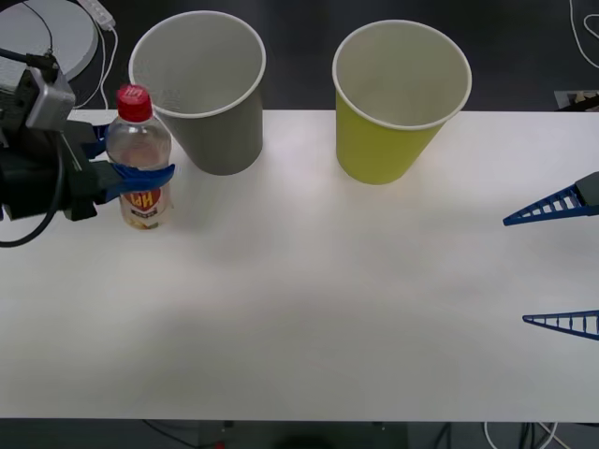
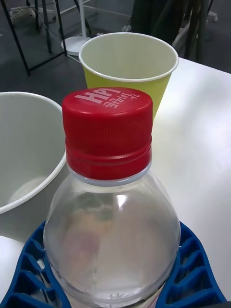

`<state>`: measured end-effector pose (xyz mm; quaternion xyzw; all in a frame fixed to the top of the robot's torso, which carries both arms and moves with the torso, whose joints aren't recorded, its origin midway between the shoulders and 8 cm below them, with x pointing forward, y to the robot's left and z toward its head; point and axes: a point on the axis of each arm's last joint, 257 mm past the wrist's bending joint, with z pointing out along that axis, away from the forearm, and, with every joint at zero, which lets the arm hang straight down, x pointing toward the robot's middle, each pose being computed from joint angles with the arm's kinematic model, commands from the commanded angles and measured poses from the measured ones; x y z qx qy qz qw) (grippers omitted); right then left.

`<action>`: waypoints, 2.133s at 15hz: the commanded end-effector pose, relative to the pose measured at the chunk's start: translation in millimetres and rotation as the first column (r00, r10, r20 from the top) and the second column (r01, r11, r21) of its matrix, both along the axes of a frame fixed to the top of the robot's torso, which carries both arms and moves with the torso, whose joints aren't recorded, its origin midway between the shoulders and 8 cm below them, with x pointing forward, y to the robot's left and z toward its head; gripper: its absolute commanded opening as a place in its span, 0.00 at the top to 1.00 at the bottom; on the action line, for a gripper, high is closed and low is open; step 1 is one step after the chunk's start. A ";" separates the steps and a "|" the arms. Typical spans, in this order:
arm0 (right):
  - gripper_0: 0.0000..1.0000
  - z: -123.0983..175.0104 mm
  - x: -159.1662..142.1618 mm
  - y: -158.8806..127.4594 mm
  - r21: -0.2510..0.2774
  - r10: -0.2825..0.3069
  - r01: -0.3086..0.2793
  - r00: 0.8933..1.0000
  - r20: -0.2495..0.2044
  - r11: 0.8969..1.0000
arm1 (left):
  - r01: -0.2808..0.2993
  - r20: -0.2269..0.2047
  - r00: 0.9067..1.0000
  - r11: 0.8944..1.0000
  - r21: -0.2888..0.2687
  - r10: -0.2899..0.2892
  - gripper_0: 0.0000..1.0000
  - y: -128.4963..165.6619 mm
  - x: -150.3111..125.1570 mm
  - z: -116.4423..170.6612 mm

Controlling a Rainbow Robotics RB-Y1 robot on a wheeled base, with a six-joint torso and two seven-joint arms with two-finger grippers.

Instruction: Put the can into the green bin and the plastic bottle into the gray bin

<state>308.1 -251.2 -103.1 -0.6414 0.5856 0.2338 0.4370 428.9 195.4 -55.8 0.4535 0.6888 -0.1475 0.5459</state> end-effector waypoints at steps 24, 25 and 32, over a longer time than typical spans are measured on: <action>0.00 0.0 0.0 0.0 0.000 0.000 0.000 1.000 0.000 1.000 | -0.200 -0.196 0.949 0.952 0.232 0.247 1.00 89.5 39.8 77.8; 0.00 0.0 0.0 0.0 0.000 0.000 0.000 1.000 0.000 1.000 | -0.197 -0.200 0.948 0.949 0.246 0.249 1.00 89.4 42.9 81.8; 0.00 0.0 0.0 0.0 0.000 0.000 0.000 1.000 0.000 1.000 | -0.189 -0.241 0.931 0.925 0.328 0.275 1.00 84.4 75.0 92.1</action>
